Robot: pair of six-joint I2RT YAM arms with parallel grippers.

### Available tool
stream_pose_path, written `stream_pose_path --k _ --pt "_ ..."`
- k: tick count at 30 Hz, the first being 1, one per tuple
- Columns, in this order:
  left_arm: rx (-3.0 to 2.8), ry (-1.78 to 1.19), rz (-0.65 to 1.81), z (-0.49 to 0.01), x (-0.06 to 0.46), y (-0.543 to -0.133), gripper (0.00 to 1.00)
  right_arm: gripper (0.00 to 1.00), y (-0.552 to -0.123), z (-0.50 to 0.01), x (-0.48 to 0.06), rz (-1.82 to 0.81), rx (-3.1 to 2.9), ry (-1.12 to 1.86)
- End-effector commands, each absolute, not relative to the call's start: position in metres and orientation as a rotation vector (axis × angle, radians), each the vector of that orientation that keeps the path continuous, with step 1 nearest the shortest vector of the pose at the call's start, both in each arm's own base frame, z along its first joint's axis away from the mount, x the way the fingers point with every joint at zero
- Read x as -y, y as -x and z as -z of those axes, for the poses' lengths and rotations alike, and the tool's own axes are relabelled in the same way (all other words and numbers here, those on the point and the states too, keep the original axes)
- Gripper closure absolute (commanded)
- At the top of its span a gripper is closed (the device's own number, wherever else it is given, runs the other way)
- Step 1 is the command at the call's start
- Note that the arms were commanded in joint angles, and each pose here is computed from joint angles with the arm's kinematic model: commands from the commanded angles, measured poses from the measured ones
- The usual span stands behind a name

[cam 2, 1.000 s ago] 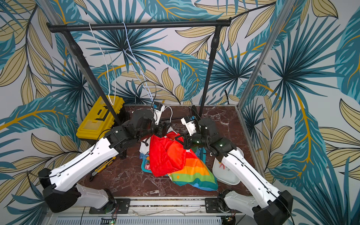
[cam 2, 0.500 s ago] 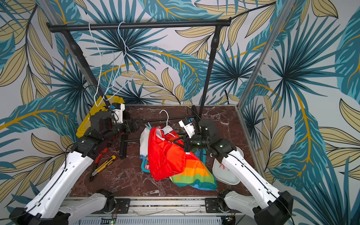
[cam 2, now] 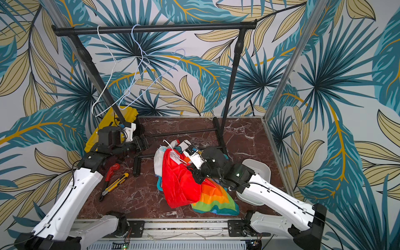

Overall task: Remove the clothespins securing jackets to the hanger
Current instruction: Remove the clothespin from the hanger, then place the hanger in the basket.

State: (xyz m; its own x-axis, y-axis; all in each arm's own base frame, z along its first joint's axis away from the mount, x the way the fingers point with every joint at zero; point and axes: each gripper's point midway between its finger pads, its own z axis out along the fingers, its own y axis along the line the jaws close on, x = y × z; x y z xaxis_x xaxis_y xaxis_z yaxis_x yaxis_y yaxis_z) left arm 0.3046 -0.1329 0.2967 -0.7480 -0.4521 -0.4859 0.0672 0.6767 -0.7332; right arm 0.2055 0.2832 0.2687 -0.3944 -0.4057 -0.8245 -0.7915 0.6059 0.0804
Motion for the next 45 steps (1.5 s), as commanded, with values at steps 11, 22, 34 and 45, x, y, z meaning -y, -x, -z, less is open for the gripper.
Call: stream_pose_path --k 11,22,34,45 --pt "-2.392 0.49 1.253 -0.242 0.146 -0.306 0.24 1.0 -0.191 -0.227 -0.296 -0.253 -2.008 1.132" --pt "-2.432 0.549 1.38 -0.219 0.153 -0.312 0.45 1.0 -0.193 -0.226 -0.298 -0.226 -1.992 1.137" --pt "-2.405 0.553 1.262 -0.218 0.136 -0.306 0.35 1.0 -0.197 -0.226 -0.302 -0.221 -1.979 1.13" --pt "-2.425 0.566 1.347 -0.209 0.145 -0.312 0.37 1.0 -0.196 -0.227 -0.305 -0.235 -1.98 1.137"
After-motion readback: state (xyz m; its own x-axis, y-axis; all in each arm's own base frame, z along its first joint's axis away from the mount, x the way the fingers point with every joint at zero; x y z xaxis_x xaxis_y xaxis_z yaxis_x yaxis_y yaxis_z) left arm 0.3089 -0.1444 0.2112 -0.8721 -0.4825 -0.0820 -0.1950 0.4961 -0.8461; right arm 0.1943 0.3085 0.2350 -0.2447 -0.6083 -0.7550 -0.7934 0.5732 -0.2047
